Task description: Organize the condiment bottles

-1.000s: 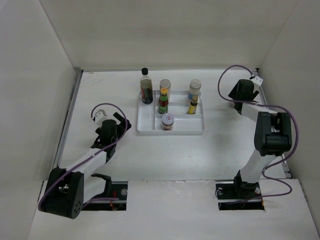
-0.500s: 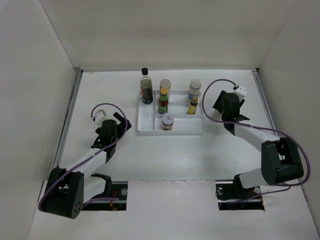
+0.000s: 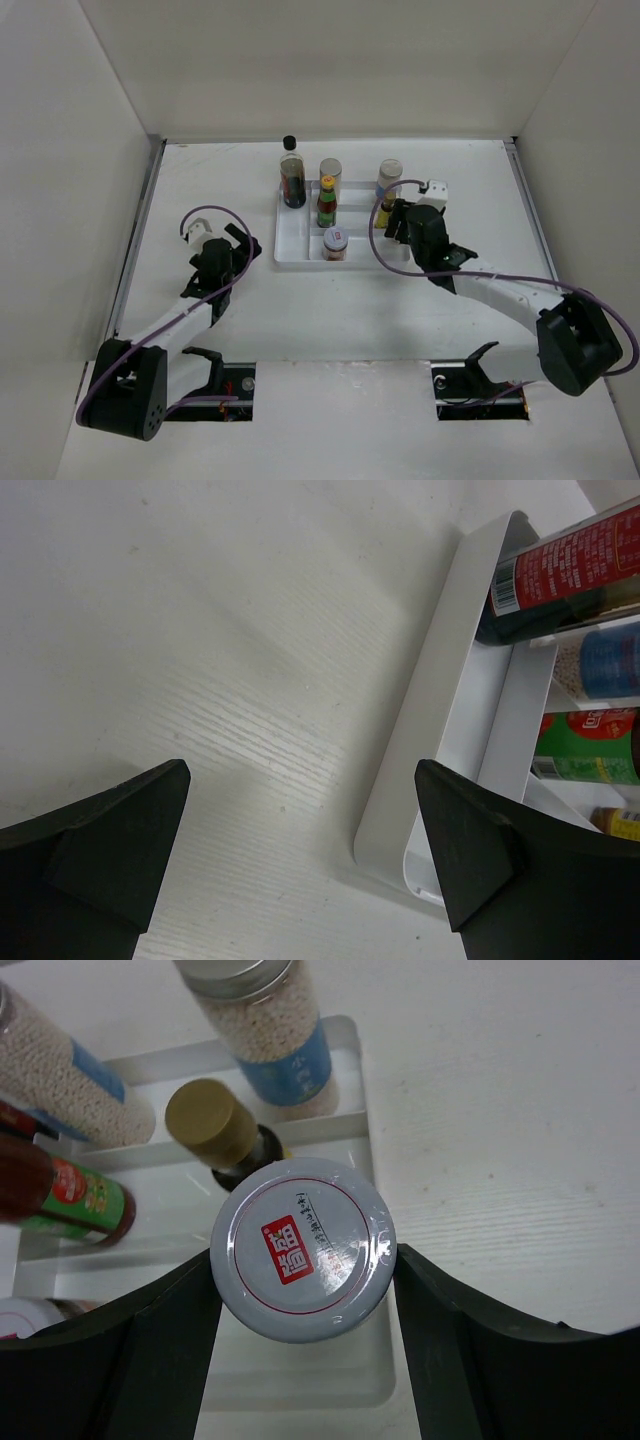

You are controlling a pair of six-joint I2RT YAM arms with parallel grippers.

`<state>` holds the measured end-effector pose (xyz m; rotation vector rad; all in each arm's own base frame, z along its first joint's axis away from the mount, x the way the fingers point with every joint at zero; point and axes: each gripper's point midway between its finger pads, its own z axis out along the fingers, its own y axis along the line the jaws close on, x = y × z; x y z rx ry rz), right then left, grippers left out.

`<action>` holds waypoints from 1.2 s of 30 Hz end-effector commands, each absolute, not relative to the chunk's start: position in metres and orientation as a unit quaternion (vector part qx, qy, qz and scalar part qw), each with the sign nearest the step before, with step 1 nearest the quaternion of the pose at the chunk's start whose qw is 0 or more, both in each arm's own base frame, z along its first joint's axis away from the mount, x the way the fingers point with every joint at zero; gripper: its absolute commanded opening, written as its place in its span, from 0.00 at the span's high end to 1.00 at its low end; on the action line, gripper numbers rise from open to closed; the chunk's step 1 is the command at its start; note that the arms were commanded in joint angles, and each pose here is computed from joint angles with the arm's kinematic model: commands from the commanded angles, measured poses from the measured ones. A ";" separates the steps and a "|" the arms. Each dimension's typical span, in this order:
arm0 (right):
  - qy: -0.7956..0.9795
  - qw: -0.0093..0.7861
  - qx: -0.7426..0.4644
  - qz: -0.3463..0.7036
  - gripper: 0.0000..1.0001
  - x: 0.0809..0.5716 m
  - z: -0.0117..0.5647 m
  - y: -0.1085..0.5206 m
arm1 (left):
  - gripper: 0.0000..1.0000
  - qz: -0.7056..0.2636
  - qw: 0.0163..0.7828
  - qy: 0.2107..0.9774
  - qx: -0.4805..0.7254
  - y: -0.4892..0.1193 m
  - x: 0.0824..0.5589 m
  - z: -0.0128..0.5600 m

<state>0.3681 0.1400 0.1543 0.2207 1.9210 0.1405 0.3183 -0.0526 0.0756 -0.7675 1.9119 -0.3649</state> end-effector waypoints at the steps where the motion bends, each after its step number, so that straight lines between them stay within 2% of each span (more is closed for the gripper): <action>1: 0.786 0.602 0.105 0.092 0.49 0.375 0.186 0.158 | 0.00 -0.168 0.528 0.768 -0.322 -0.050 0.326 0.097; 10: 0.815 0.563 0.080 0.110 0.48 0.360 0.141 0.186 | 0.00 -0.175 0.528 0.766 -0.321 -0.050 0.327 0.098; 13: 0.816 0.562 0.080 0.108 0.45 0.361 0.134 0.188 | 0.00 -0.173 0.526 0.767 -0.323 -0.049 0.327 0.096; 15: 0.816 0.563 0.078 0.105 0.36 0.362 0.133 0.188 | 0.00 -0.176 0.526 0.767 -0.321 -0.050 0.326 0.097; 19: 0.802 0.579 0.080 0.121 0.12 0.358 0.153 0.188 | 0.00 -0.179 0.536 0.760 -0.320 -0.049 0.326 0.102; 20: 0.797 0.586 0.079 0.124 0.00 0.357 0.161 0.186 | 0.00 -0.180 0.536 0.760 -0.321 -0.048 0.326 0.102; 24: 0.765 0.621 0.101 0.135 0.00 0.355 0.191 0.171 | 0.00 -0.183 0.533 0.761 -0.320 -0.049 0.326 0.103; 29: 0.687 0.686 0.200 0.131 0.00 0.345 0.219 0.112 | 0.00 -0.182 0.531 0.763 -0.321 -0.050 0.330 0.105; 33: 0.635 0.701 0.297 0.133 0.00 0.329 0.215 0.062 | 0.00 -0.184 0.536 0.759 -0.321 -0.050 0.332 0.113; 36: 0.630 0.679 0.343 0.155 0.00 0.324 0.192 0.051 | 0.00 -0.182 0.529 0.765 -0.318 -0.055 0.336 0.117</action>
